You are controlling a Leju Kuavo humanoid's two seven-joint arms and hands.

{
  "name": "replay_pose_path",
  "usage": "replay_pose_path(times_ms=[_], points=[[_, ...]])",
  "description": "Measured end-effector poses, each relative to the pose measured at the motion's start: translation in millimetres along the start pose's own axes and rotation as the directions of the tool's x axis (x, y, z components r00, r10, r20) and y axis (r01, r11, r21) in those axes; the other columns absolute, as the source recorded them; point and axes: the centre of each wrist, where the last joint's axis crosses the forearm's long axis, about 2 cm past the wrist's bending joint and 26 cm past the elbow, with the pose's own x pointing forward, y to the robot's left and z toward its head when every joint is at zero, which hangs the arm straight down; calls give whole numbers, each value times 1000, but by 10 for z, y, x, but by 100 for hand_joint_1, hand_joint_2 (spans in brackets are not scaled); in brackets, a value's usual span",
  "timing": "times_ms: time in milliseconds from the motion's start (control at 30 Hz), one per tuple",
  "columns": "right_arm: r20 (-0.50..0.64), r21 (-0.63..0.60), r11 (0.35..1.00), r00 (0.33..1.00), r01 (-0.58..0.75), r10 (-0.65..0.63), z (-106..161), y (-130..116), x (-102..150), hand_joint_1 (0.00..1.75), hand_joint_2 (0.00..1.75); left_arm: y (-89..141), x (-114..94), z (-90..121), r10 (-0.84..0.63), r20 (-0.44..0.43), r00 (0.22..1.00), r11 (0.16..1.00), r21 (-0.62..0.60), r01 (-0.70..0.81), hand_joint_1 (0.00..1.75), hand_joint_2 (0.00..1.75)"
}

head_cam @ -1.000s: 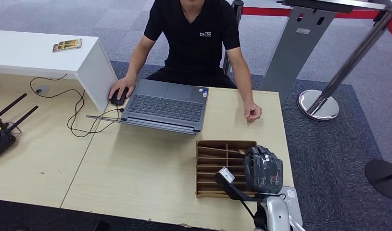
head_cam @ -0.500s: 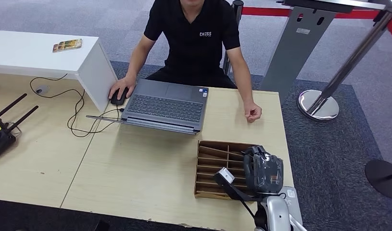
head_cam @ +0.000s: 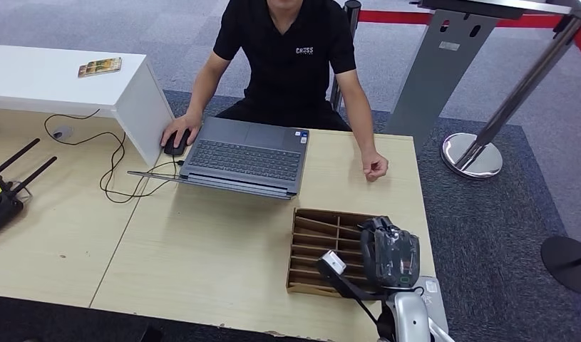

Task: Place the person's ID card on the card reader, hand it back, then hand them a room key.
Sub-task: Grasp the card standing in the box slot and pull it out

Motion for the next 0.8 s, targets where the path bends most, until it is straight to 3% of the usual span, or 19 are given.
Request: replay_pose_path(times_ms=[467,800], points=[[32,-255,965,997,-55,65,-188,-502,-134,175,175,-7,-33,-4,-14,15,1000,1000,7,14,0,175],[11,-316,948,999,-32,37,-257,-704,-180,175,175,0,-36,-11,-14,15,1000,1000,11,14,0,175]])
